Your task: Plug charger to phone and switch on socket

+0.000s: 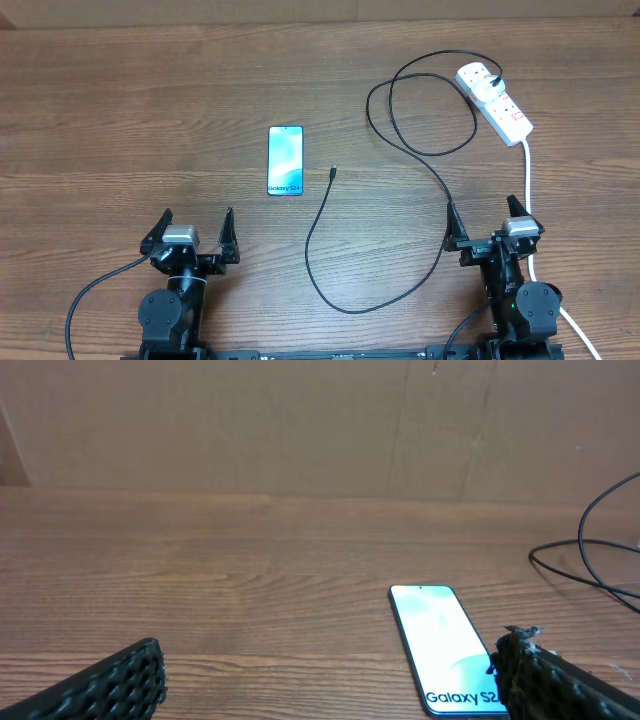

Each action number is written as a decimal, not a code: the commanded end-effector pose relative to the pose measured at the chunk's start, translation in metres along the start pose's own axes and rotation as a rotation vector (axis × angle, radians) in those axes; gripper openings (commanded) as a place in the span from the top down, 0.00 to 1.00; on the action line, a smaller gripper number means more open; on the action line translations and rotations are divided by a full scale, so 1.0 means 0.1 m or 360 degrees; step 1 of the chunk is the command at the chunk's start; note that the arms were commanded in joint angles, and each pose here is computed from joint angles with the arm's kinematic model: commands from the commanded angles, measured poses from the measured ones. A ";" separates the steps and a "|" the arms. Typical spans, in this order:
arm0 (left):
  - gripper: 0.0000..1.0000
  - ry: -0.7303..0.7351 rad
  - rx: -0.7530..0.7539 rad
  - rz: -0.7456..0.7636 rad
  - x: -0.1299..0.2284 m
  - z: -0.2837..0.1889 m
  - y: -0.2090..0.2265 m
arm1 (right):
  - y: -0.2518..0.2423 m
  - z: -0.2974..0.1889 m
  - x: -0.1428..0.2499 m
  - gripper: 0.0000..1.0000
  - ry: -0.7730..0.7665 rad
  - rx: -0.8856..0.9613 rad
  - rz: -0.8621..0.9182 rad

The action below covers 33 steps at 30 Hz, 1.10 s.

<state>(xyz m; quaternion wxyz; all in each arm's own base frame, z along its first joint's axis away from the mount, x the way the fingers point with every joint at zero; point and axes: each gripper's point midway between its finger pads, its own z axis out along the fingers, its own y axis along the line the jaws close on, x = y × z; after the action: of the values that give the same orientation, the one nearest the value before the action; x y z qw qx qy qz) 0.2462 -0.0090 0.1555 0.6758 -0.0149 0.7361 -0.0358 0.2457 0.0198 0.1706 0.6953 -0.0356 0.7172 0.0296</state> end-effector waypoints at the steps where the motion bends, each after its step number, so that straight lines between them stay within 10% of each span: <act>1: 0.00 -0.0011 -0.0005 0.0023 0.00 0.00 0.01 | -0.01 0.00 0.01 0.00 -0.0010 0.0010 -0.0002; 12: 0.00 -0.0043 0.0024 -0.0009 -0.05 0.00 -0.02 | -0.01 0.00 0.01 0.00 -0.0010 0.0010 -0.0002; 18: 0.00 0.0211 0.0800 -0.0825 -0.03 -0.23 -0.84 | -0.01 0.00 0.01 0.00 -0.0010 0.0010 -0.0002; 23: 0.00 0.0389 0.0862 -0.1369 -0.05 -0.28 -0.93 | -0.01 0.00 0.01 0.00 -0.0010 0.0010 -0.0001; 33: 0.00 -0.0596 0.1042 -0.1236 -1.38 -0.61 -0.72 | -0.01 0.00 0.01 0.00 -0.0010 0.0010 -0.0002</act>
<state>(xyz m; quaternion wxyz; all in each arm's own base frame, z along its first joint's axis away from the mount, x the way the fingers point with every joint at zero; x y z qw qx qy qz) 0.1985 -0.0898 0.2788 0.6630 -0.0397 0.5454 -0.5113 0.2457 0.0198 0.1704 0.6950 -0.0355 0.7175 0.0297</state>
